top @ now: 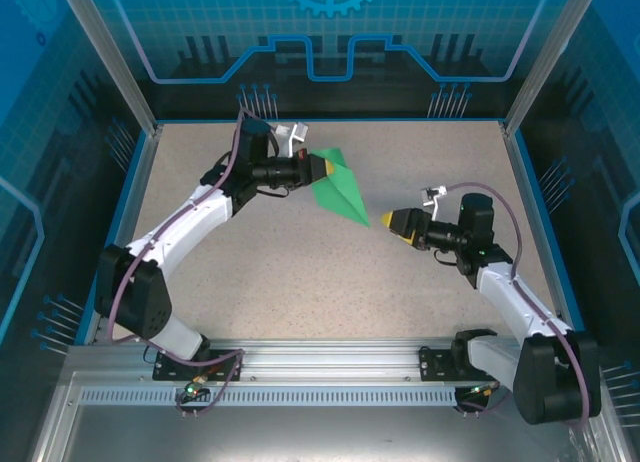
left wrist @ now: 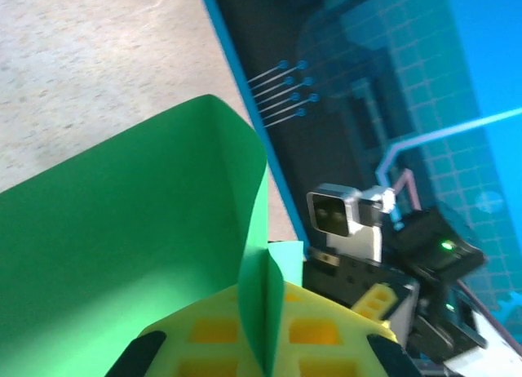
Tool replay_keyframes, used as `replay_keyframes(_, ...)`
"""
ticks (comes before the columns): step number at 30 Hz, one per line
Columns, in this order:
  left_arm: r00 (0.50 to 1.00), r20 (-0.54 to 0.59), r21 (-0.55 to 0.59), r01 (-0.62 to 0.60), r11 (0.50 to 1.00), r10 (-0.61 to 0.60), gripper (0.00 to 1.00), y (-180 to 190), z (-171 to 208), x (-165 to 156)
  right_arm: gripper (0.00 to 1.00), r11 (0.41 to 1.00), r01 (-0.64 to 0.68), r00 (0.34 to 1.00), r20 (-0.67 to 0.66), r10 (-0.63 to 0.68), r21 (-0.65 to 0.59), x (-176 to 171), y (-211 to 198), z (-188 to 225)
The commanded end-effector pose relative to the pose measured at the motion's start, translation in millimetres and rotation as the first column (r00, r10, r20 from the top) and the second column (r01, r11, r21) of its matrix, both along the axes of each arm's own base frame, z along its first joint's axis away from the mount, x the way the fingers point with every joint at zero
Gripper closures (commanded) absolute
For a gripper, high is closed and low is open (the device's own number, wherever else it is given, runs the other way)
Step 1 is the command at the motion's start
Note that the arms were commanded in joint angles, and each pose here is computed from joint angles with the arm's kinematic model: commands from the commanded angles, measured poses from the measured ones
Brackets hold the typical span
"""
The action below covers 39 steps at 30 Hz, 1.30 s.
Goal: Fold a paper plane with a square sheet of paper (fold left side to right side)
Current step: Turn over the paper at the center of the table.
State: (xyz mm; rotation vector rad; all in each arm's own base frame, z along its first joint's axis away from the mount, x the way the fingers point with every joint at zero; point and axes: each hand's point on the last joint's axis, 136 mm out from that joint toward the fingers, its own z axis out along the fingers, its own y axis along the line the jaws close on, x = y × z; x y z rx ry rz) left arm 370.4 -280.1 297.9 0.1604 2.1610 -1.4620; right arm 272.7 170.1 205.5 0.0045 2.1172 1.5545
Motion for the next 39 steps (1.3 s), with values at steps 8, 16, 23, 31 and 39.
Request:
replay_keyframes(8,0.989,0.041,-0.13,0.148,0.981,-0.143,0.97,-15.2,42.6,-19.8,0.01,0.977,-0.186,0.976,0.133,0.171,0.104,8.3,55.0,51.1)
replay_keyframes(16,0.983,-0.008,-0.129,0.179,0.975,-0.182,0.97,-21.0,30.8,-28.0,0.15,0.956,-0.262,0.954,0.187,0.235,0.134,10.8,86.4,77.4)
replay_keyframes(23,0.982,-0.033,-0.125,0.18,0.976,-0.186,0.97,-24.0,19.4,-28.9,0.46,0.953,-0.268,0.954,0.179,0.242,0.14,10.3,89.9,81.2)
replay_keyframes(31,0.982,-0.057,-0.091,0.174,0.98,-0.18,0.9,-22.2,5.9,-28.8,0.78,0.967,-0.24,0.964,0.14,0.226,0.091,8.3,85.3,64.5)
replay_keyframes(39,0.993,-0.05,0.01,0.107,0.994,-0.107,0.51,-0.4,-6.6,-28.8,0.93,0.979,-0.179,0.978,0.091,0.188,-0.093,0.7,71.0,40.9)
